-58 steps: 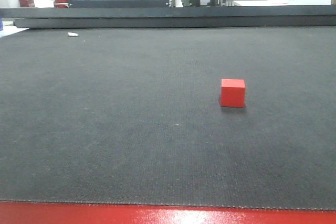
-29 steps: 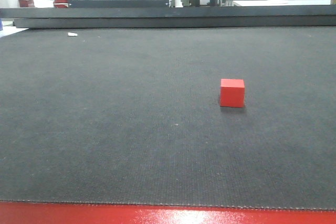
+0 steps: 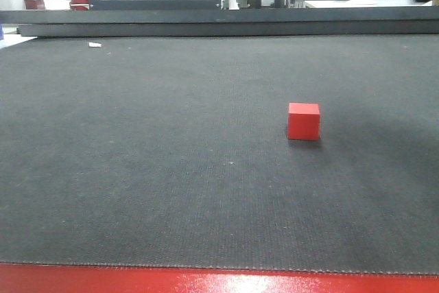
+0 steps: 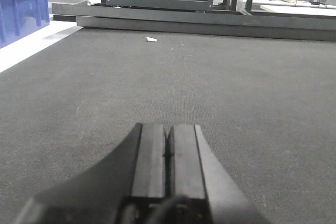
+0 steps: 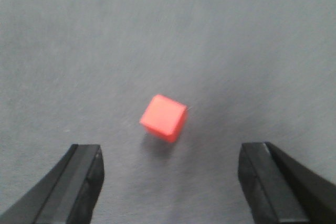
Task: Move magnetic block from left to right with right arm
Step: 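Lower the open right gripper over the red cube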
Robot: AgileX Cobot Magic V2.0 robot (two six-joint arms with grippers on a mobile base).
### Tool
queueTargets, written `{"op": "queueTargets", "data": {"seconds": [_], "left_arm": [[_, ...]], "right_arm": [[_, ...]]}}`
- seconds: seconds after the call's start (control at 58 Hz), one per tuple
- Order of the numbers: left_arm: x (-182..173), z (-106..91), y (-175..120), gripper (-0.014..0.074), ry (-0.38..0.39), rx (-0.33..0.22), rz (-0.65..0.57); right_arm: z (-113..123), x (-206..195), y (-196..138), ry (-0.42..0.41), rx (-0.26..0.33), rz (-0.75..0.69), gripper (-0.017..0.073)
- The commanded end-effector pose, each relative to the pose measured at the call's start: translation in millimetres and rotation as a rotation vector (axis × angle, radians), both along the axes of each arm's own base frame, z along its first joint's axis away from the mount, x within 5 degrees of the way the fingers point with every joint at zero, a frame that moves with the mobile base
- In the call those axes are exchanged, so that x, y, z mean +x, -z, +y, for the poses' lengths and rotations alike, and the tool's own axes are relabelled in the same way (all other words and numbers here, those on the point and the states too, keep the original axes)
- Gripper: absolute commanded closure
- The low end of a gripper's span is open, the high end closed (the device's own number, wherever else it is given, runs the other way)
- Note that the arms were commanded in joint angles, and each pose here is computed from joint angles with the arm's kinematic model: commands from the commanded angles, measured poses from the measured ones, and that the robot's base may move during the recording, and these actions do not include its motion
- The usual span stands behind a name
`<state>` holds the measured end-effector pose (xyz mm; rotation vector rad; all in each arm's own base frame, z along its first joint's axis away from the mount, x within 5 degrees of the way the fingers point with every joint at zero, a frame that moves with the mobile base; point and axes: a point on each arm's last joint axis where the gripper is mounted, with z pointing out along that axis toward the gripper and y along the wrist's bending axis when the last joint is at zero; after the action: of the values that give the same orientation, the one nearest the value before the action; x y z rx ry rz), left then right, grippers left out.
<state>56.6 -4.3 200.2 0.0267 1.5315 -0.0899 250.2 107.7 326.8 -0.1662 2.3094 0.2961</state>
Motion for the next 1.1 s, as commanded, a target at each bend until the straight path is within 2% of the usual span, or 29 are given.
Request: {"op": "queueTargets", "data": {"seconds": [0.0, 0.224, 0.414, 0.707, 1.0, 1.086], "left_arm": [[-1, 0.7, -6, 0.072, -0.004, -0.018, -0.087], [-1, 0.7, -6, 0.072, -0.004, -0.018, -0.087], [-1, 0.7, -6, 0.072, -0.004, -0.018, -0.087], [-1, 0.7, -6, 0.072, -0.004, -0.018, -0.087], [-1, 0.7, -6, 0.072, -0.004, -0.018, -0.087], [-1, 0.7, -6, 0.072, -0.004, -0.018, -0.087]], "right_arm": [[16, 18, -17, 0.037, 0.038, 0.008, -0.0065], [41, 62, 3, 0.173, 0.052, 0.188, -0.0065], [51, 86, 27, 0.223, 0.007, 0.262, -0.0065], [63, 111, 58, 0.239, -0.025, 0.323, -0.0065], [62, 122, 83, 0.256, -0.053, 0.367, -0.0062], [62, 123, 86, 0.256, -0.058, 0.369, -0.002]]}}
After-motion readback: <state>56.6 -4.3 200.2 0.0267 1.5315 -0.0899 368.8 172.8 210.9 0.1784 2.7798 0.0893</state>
